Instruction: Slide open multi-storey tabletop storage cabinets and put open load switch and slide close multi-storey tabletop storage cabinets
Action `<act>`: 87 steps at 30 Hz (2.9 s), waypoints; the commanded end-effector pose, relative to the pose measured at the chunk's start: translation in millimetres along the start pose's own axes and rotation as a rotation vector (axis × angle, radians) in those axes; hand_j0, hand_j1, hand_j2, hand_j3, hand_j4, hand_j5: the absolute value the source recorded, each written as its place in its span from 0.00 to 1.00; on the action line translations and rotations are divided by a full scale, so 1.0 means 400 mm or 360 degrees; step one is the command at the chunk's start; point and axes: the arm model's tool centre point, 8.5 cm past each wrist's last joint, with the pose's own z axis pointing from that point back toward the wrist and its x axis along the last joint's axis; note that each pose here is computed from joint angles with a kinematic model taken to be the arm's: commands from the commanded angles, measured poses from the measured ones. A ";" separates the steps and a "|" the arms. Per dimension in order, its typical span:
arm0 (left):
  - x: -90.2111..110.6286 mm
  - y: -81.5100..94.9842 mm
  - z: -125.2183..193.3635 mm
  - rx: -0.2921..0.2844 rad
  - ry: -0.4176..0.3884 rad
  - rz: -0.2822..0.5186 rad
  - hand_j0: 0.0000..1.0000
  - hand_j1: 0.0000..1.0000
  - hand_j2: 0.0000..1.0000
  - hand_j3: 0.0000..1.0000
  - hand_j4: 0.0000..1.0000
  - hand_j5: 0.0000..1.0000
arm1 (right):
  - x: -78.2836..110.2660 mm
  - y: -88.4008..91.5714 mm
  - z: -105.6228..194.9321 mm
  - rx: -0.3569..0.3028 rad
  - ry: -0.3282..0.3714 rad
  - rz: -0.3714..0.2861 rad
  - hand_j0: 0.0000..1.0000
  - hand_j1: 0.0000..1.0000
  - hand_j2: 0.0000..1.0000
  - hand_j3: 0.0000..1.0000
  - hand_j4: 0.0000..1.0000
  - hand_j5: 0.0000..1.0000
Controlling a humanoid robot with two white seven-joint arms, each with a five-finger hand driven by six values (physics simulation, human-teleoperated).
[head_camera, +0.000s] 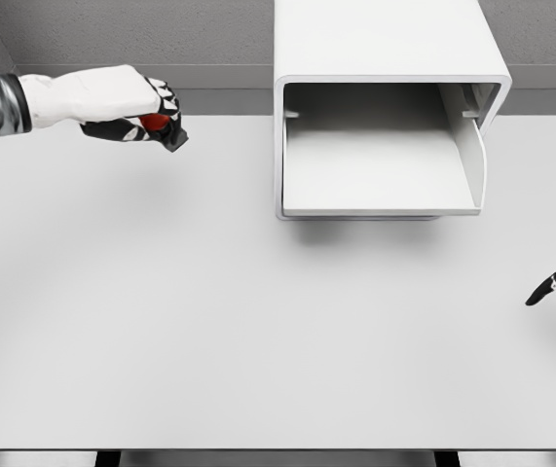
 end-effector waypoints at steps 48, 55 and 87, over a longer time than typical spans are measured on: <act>0.346 0.236 -0.310 0.0414 -0.0865 0.0131 0.42 0.42 0.42 0.42 0.42 0.42 | 0.008 0.056 -0.031 0.0123 -0.0051 -0.0064 0.57 0.57 0.57 0.57 0.57 0.57; 0.291 0.210 -0.324 0.0368 -0.0755 0.0173 0.48 0.48 0.48 0.48 0.48 0.48 | 0.008 0.059 -0.031 0.0125 -0.0050 -0.0066 0.57 0.57 0.57 0.57 0.57 0.57; 0.259 0.253 -0.353 0.0411 -0.0701 0.0222 0.98 0.98 0.98 0.98 0.98 0.98 | 0.008 0.063 -0.031 0.0133 -0.0047 -0.0068 0.59 0.59 0.59 0.59 0.59 0.59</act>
